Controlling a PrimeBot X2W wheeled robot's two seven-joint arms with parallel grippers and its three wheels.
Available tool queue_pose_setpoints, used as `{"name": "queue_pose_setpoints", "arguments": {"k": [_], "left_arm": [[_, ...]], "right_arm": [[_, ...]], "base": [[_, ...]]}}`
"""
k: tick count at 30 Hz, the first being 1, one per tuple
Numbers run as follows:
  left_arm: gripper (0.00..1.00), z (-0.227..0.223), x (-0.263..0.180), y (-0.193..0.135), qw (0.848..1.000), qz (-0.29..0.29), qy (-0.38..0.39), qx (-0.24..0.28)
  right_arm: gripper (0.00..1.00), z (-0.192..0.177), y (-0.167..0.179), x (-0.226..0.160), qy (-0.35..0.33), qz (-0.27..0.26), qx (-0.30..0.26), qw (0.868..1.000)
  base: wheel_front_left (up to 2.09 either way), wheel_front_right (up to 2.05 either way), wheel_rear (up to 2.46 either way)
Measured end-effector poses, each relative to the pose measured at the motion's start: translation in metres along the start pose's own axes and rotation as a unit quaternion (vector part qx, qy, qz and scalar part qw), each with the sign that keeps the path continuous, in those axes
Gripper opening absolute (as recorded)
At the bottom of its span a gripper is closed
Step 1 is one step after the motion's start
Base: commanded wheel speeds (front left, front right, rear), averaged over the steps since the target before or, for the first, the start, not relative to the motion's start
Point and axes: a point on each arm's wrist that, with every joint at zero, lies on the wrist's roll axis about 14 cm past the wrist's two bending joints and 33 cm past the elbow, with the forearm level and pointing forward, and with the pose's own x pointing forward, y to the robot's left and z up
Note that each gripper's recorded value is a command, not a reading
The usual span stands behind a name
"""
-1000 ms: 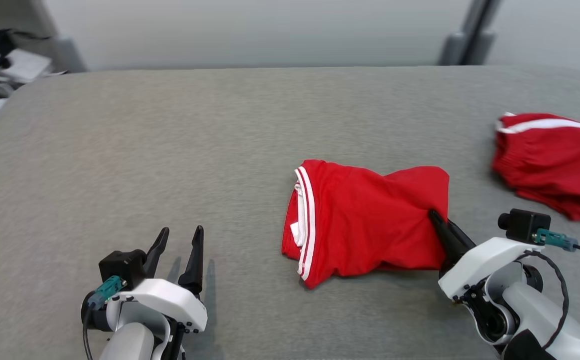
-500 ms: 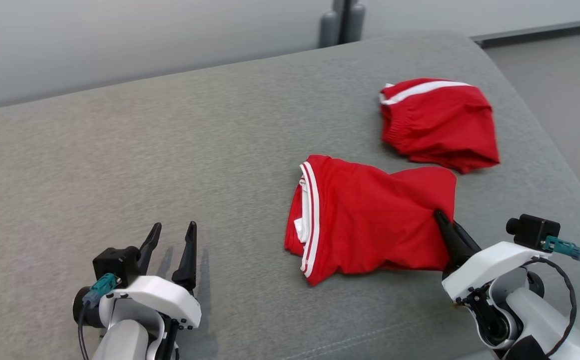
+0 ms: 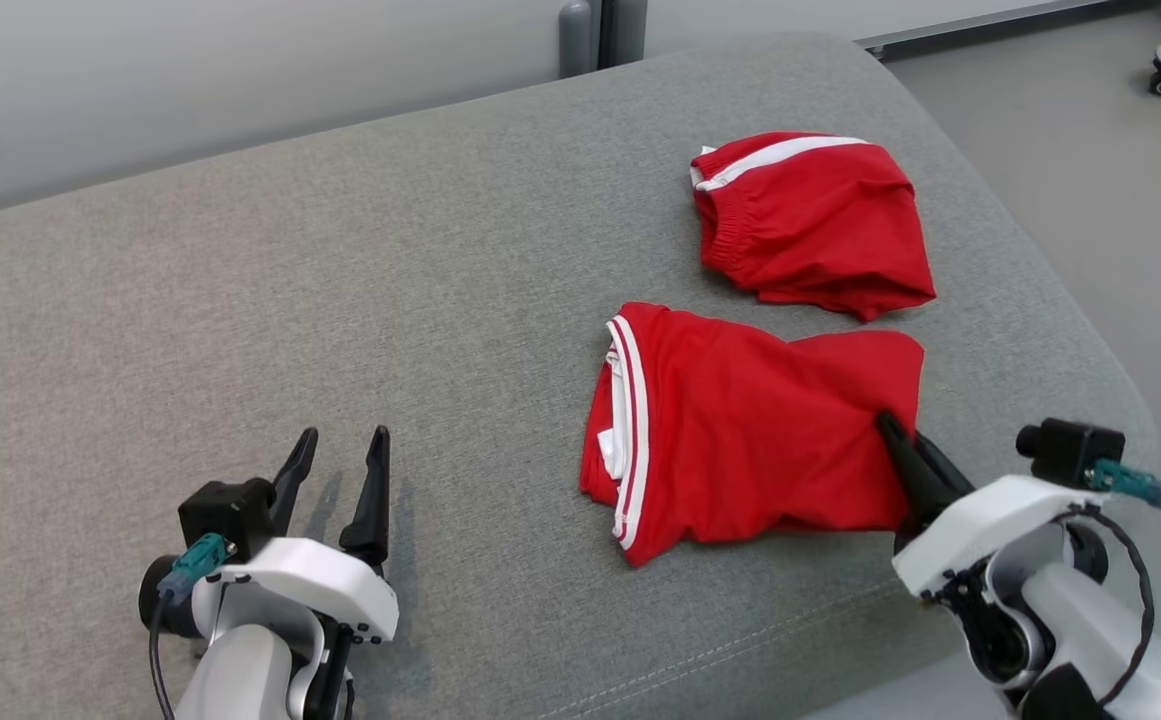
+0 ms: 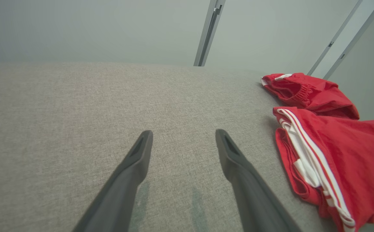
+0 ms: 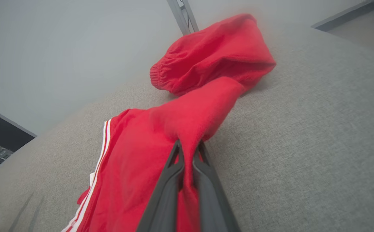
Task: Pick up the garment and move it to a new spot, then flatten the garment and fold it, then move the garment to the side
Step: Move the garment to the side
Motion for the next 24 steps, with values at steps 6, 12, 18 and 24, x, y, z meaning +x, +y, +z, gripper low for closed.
{"name": "queue_pose_setpoints", "arguments": {"k": [6,12,18,24], "left_arm": [[1.0,0.007,-0.002,0.009,1.0,0.008,-0.011,0.001],[1.0,0.012,-0.01,0.026,0.999,0.031,-0.019,0.0],[1.0,0.01,-0.019,0.042,0.998,0.053,-0.018,-0.002],[1.0,0.011,-0.023,0.056,0.997,0.068,-0.021,-0.003]], "right_arm": [[0.0,0.041,0.029,0.033,-0.025,0.053,-0.081,0.995],[0.0,0.077,0.059,0.063,-0.046,0.095,-0.148,0.983],[0.0,0.11,0.075,0.094,-0.061,0.104,-0.193,0.974],[0.0,0.139,0.052,0.12,-0.071,0.053,-0.209,0.974]], "base": [[0.0,0.0,0.0],[0.0,0.0,0.0],[0.0,0.0,0.0],[0.0,0.0,0.0]]}}
